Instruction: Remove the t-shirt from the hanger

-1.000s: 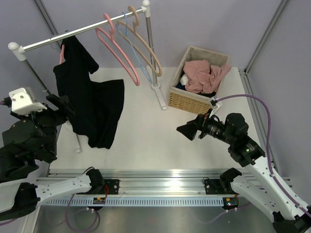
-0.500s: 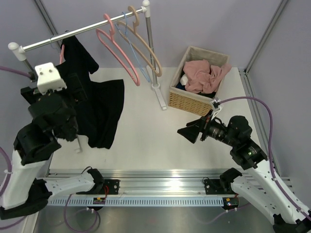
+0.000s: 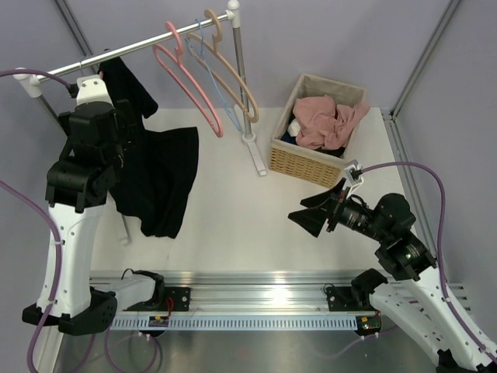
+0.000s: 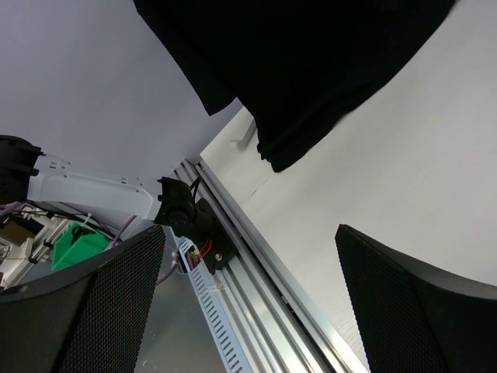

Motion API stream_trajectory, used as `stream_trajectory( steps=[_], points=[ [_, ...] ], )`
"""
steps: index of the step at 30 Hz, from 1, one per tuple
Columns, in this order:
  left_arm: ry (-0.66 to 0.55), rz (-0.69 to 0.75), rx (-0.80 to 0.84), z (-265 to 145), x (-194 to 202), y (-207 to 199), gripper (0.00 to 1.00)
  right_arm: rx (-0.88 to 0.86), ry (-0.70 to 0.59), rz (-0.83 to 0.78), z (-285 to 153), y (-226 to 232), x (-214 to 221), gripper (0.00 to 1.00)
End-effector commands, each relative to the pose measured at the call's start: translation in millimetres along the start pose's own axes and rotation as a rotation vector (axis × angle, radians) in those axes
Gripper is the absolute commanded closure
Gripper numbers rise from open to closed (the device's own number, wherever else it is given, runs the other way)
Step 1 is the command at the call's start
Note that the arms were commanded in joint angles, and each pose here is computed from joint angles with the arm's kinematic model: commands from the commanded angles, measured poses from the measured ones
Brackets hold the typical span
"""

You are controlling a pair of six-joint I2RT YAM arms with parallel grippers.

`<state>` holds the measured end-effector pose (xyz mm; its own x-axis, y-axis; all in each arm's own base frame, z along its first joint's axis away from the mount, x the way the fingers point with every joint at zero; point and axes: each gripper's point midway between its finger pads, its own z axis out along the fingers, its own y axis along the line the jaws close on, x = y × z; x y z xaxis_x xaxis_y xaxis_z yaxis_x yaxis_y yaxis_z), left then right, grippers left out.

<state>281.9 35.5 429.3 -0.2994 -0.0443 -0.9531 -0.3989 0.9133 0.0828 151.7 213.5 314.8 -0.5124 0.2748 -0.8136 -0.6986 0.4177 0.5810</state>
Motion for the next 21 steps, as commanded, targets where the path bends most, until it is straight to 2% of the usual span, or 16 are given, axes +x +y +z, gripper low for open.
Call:
stream_trajectory(
  steps=[1,3,7,11,13,14,15,21],
  points=[
    [0.004,-0.015,0.074,8,-5,-15,0.20,-0.063,-0.025,-0.024,-9,17,-4,0.00],
    [0.026,-0.004,0.063,14,0,-14,0.21,-0.067,-0.031,-0.030,-11,19,-4,0.01],
    [0.042,0.002,-0.010,20,3,0,0.17,-0.080,-0.042,-0.040,-15,24,-6,0.00],
    [0.077,0.028,0.048,28,16,-15,0.16,-0.088,-0.037,-0.038,-16,26,-5,0.00],
    [0.081,0.028,0.072,32,19,-21,0.23,-0.092,-0.038,-0.042,-16,27,-5,0.01],
    [0.089,0.033,0.090,34,23,-26,0.33,-0.086,-0.042,-0.045,-16,25,-6,0.00],
    [0.082,0.028,0.092,35,22,-27,0.38,-0.079,-0.043,-0.044,-16,23,-5,0.00],
    [-0.013,-0.025,0.018,22,-1,-5,0.57,-0.046,-0.023,-0.032,-11,15,-3,0.00]
  ],
)
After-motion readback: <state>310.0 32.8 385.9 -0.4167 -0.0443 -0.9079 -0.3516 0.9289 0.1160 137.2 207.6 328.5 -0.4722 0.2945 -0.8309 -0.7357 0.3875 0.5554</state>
